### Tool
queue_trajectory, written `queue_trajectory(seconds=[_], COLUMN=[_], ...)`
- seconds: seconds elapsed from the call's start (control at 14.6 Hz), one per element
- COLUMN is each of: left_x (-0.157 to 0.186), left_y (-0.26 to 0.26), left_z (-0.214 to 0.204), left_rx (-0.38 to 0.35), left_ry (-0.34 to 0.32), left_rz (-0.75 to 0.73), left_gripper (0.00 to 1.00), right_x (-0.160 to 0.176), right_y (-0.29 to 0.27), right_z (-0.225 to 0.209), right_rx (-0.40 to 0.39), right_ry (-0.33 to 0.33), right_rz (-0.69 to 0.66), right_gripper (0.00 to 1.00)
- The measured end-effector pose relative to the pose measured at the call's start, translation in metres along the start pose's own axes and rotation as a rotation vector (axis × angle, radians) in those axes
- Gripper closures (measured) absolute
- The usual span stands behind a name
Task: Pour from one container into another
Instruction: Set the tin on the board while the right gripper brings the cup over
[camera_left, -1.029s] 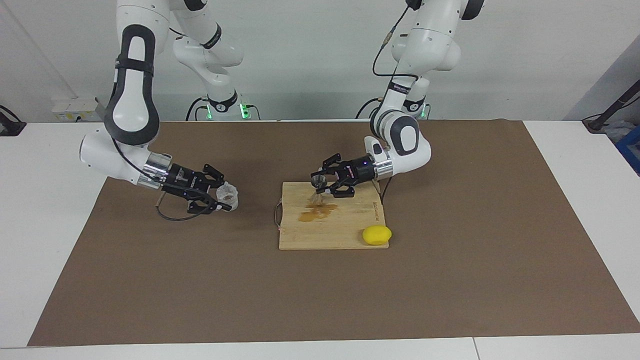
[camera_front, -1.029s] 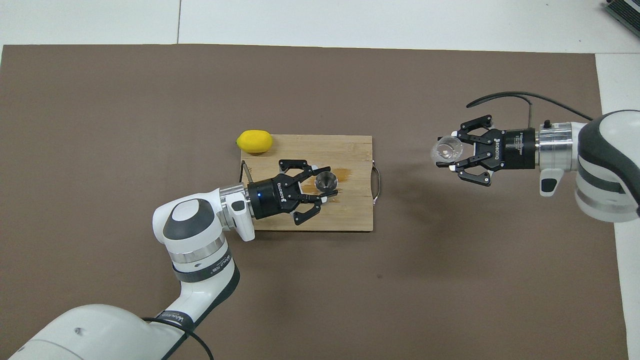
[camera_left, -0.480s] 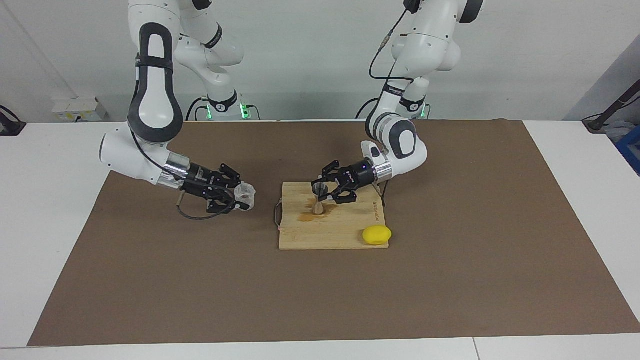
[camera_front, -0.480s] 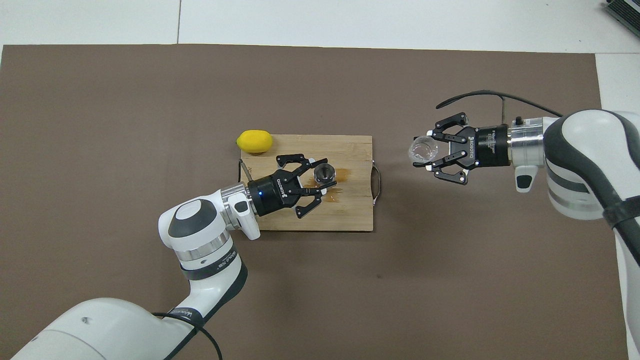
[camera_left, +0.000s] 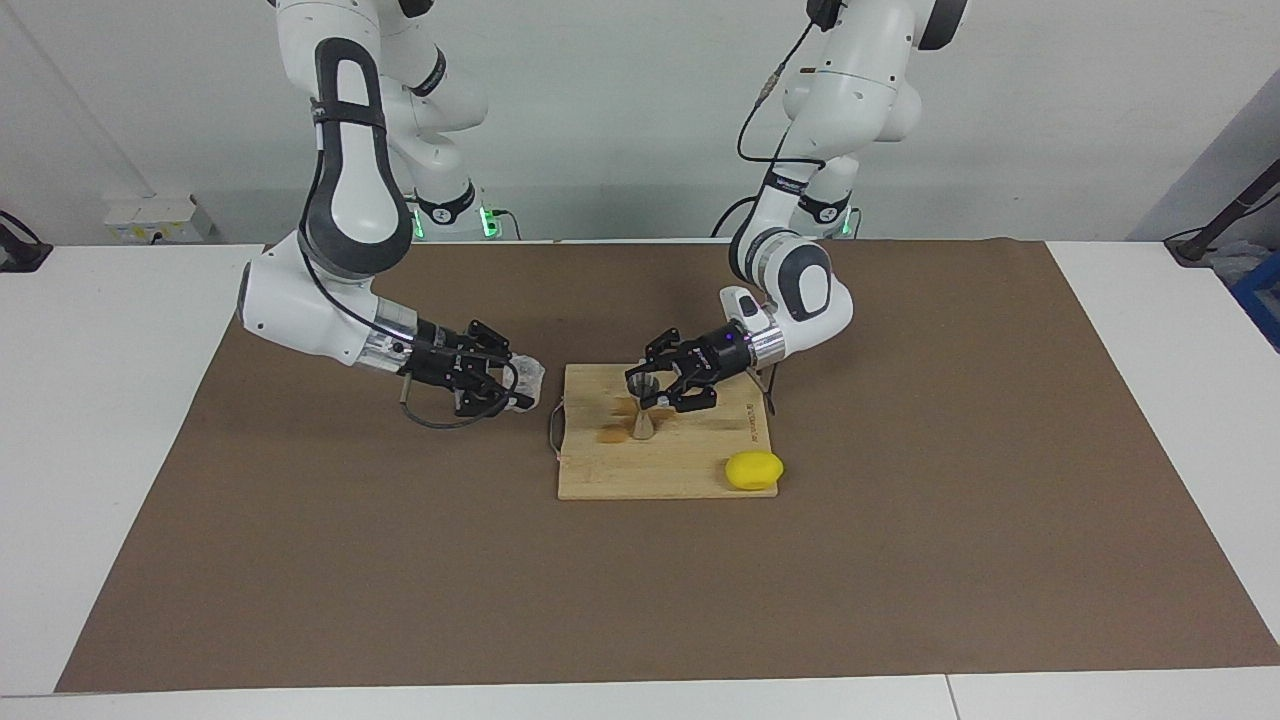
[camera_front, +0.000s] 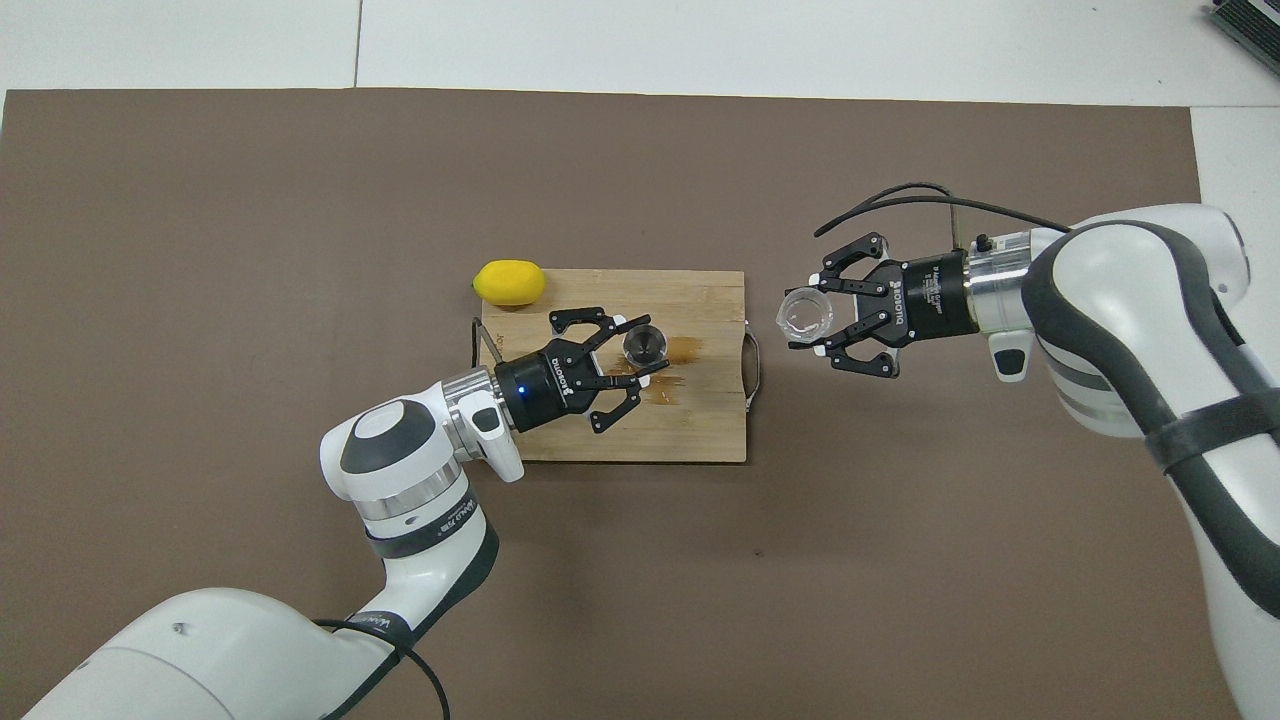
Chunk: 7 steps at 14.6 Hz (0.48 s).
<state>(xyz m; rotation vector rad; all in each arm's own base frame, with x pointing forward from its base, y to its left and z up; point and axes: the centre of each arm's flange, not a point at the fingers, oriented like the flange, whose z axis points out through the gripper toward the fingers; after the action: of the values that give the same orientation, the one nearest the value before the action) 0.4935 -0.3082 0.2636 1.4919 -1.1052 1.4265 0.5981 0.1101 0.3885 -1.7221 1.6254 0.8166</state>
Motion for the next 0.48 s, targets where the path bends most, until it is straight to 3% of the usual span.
queue_trajectory(seconds=[0.48], left_x=[0.0], left_y=[0.0], left_z=[0.0], left_rx=[0.002], left_ry=[-0.001], left_rz=[0.0], left_gripper=[0.48], right_x=[-0.022], right_y=[0.001], right_z=[0.019], right_rx=[-0.029], right_ry=[-0.001], right_rz=[0.001], right_gripper=[0.49])
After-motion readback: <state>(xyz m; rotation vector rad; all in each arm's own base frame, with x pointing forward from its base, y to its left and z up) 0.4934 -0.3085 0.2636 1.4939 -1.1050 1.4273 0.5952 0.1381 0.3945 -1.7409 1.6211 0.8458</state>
